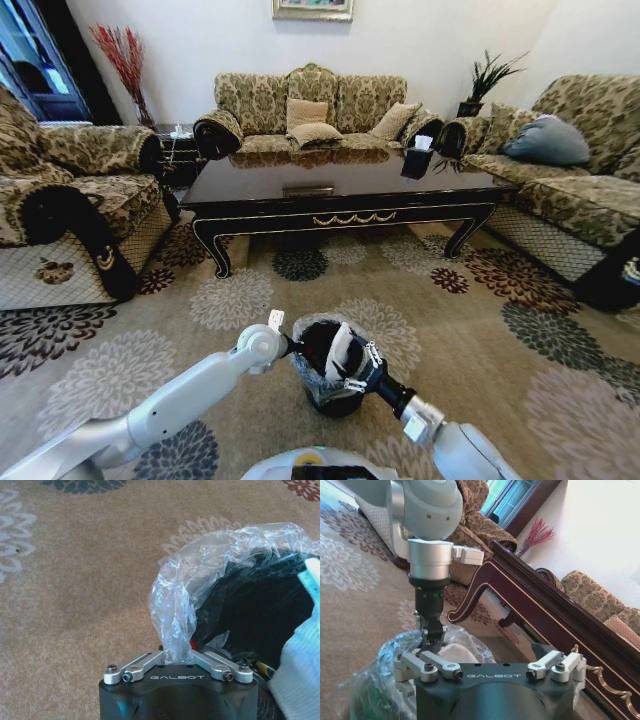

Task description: Move to the front of the table and pick up the trash from the floor, then place it into the trash bin.

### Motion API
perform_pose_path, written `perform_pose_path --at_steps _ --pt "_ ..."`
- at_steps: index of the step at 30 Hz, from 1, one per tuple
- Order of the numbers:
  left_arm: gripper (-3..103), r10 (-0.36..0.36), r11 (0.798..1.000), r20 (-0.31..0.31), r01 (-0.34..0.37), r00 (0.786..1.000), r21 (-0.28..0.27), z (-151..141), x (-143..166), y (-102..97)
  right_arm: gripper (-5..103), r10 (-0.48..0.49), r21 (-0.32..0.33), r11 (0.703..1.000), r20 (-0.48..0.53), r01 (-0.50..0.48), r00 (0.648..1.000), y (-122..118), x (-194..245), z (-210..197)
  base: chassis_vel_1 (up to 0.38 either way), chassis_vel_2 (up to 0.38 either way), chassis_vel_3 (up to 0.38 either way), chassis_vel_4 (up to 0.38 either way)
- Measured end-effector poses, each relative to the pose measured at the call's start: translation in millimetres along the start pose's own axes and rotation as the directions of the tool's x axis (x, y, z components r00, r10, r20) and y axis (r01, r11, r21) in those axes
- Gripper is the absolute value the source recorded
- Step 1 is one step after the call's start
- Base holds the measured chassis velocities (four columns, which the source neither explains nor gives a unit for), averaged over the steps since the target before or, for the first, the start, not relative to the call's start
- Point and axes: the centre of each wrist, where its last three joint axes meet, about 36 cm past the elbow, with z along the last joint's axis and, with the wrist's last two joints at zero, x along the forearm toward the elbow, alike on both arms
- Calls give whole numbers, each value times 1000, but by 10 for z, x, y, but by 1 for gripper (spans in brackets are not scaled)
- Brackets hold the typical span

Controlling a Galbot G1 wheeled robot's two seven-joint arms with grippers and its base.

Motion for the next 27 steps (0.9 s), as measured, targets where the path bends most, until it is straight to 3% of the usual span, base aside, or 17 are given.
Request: perform_pose_path --at_steps 4,9,15,18,23,27 --pt "0 8 1000 3 -8 1000 -2 9 17 -26 100 4 -23 1000 -12 -4 1000 32 -5 42 0 0 0 0" --pt "0 21 1000 4 -21 1000 -6 41 52 -59 100 29 -128 991 -53 -36 998 106 -47 102 0 0 0 0" --pt "0 5 1000 8 -5 1000 5 46 91 38 100 65 -240 967 -83 -83 994 105 -91 105 0 0 0 0" --pt "0 -3 1000 10 3 1000 15 44 98 91 100 73 -252 963 -82 -92 994 92 -95 89 0 0 0 0" --pt "0 -45 999 30 44 999 27 27 141 228 100 81 -253 962 -80 -99 993 82 -90 74 0 0 0 0" --pt "0 -135 989 64 131 989 70 -48 365 634 100 88 -249 963 -78 -105 993 81 -76 81 0 0 0 0"
